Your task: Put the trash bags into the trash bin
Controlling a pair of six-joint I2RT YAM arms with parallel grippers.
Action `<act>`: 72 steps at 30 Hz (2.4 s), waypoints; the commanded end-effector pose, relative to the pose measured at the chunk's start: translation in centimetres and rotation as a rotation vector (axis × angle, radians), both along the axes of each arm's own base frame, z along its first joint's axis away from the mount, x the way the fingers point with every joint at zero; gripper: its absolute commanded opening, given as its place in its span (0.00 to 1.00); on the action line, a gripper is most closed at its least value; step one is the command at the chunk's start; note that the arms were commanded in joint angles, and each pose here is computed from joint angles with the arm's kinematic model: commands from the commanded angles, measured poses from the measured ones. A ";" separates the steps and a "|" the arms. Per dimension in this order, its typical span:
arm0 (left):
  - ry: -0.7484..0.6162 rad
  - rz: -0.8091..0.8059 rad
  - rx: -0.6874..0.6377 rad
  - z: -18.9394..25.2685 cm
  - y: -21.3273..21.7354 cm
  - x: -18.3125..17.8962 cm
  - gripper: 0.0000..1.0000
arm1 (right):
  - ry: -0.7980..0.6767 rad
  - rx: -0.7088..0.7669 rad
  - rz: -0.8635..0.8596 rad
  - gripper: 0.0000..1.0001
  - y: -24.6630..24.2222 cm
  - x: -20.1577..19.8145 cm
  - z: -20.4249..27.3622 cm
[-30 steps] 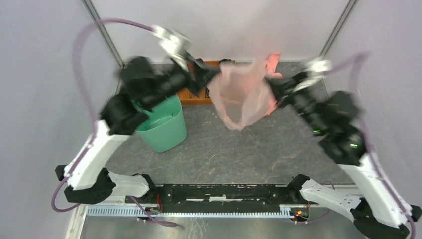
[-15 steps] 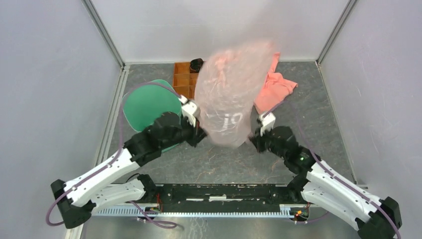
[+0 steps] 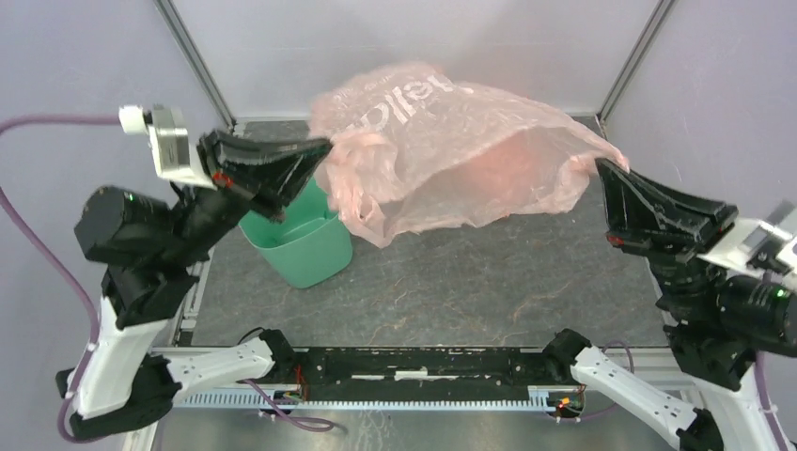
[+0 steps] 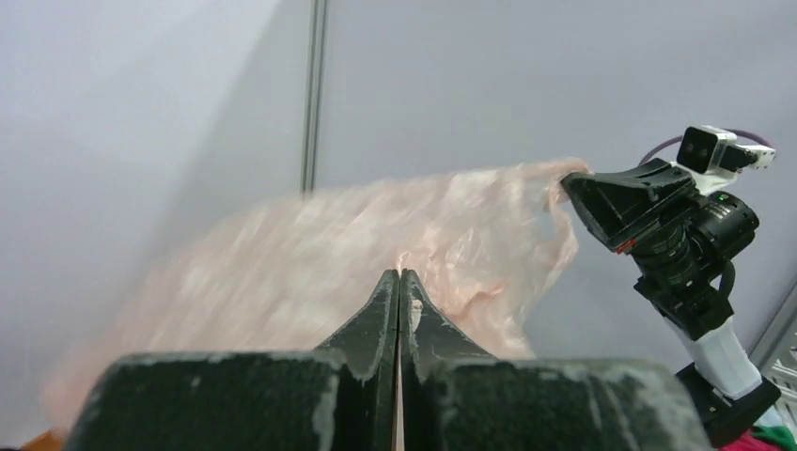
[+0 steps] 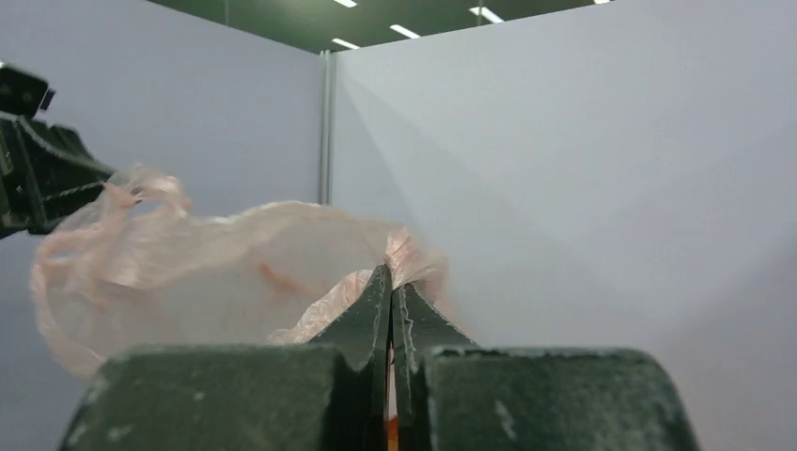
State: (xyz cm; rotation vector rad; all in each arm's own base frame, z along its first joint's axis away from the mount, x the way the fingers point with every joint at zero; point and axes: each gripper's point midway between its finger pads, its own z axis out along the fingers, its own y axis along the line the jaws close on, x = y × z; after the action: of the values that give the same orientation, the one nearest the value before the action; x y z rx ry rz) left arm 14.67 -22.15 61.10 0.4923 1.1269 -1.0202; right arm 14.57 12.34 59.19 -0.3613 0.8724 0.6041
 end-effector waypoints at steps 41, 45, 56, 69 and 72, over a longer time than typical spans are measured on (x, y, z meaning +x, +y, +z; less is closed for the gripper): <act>0.611 -0.135 0.362 -28.1 -4.6 -0.1 1.00 | 0.538 -0.181 0.172 0.01 8.9 6.6 -20.5; 0.717 -0.107 0.342 -31.8 -2.9 -1.2 1.00 | 0.610 -0.117 0.186 0.01 9.5 7.2 -23.0; 0.889 0.197 0.319 -40.6 1.4 0.5 1.00 | 0.702 -0.067 0.175 0.01 9.2 7.4 -24.9; 0.818 0.455 0.627 -46.1 -0.4 5.9 0.88 | 0.707 -0.050 0.047 0.01 6.1 7.2 -25.3; 0.820 0.453 0.624 -46.9 -2.0 6.4 0.91 | 0.690 -0.060 0.051 0.01 6.2 7.1 -24.6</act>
State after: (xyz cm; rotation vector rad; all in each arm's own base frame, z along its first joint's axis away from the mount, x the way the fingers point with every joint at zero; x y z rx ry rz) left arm 19.09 -21.96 12.71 0.2755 2.3022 -0.4218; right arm 21.55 18.86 32.64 -0.2396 1.5961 0.7757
